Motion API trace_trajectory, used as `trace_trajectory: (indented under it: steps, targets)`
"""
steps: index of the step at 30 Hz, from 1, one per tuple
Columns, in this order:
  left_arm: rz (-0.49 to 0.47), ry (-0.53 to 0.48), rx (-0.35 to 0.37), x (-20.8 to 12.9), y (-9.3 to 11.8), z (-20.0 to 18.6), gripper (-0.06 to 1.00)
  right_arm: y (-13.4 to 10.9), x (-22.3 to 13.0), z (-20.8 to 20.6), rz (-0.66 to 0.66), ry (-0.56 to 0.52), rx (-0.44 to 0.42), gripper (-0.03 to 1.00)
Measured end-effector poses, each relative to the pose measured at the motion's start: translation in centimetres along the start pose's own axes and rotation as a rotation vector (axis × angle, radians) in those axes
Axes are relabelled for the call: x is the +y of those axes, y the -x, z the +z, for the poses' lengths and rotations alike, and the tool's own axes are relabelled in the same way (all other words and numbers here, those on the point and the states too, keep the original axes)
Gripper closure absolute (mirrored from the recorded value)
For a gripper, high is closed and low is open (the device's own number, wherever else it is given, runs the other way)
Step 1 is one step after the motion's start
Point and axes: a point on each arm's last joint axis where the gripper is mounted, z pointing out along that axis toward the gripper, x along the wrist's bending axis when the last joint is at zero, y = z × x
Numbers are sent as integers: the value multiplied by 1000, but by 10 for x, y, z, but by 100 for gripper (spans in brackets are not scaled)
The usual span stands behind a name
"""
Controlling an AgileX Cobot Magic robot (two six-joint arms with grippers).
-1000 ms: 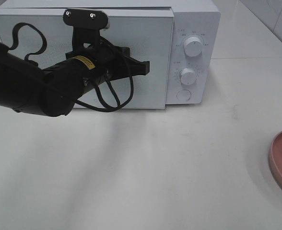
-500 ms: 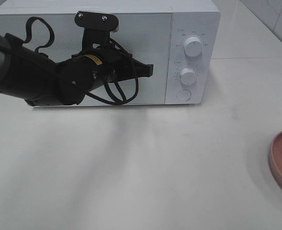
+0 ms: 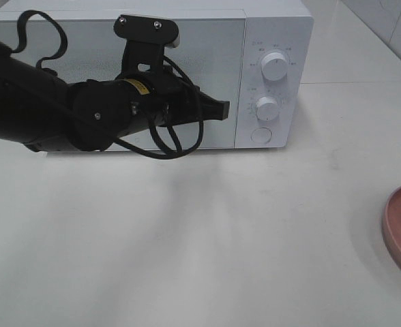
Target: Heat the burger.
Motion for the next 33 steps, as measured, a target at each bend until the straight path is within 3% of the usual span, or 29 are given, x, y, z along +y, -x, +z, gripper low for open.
trace_trajectory:
  steps: [2, 3, 4, 5, 6, 7, 8, 10, 13, 20, 23, 26, 28, 29, 31, 32, 33]
  targets:
    - [0, -30, -11, -2, 1, -3, 94, 0, 0, 0, 0, 0, 0, 20]
    - [-3, -108, -37, -4, 4, -10, 90, 0, 0, 0, 0, 0, 0, 20]
    - [-6, -201, -69, -7, 7, -16, 74, 0, 0, 0, 0, 0, 0, 20]
    - [-6, -201, -69, -7, 7, -16, 74, 0, 0, 0, 0, 0, 0, 20]
    - [-6, -252, -85, -10, 8, -19, 64, 0, 0, 0, 0, 0, 0, 20]
    - [1, -336, -115, -12, 11, -26, 34, 0, 0, 0, 0, 0, 0, 20]
    - [1, -336, -115, -12, 11, -26, 34, 0, 0, 0, 0, 0, 0, 20]
    - [32, -447, -160, -14, 14, -39, 5, 0, 0, 0, 0, 0, 0, 20]
    - [73, -534, -195, -13, 16, -52, -2, 0, 0, 0, 0, 0, 0, 20]
    - [179, -706, -232, -9, 14, -82, -3, 0, 0, 0, 0, 0, 0, 20]
    - [149, -824, -199, -8, 5, -99, -3, 0, 0, 0, 0, 0, 0, 20]
    - [108, -876, -166, -3, -10, -107, -3, 0, 0, 0, 0, 0, 0, 20]
    - [93, -883, -157, -1, -15, -110, -3, 0, 0, 0, 0, 0, 0, 20]
    - [56, -894, -131, 5, -28, -117, -3, 0, 0, 0, 0, 0, 0, 20]
    - [39, -901, -119, 7, -34, -120, -3, 0, 0, 0, 0, 0, 0, 20]
    - [-4, -898, -85, 14, -50, -127, -3, 0, 0, 0, 0, 0, 0, 20]
    - [-4, -898, -85, 14, -50, -127, -3, 0, 0, 0, 0, 0, 0, 20]
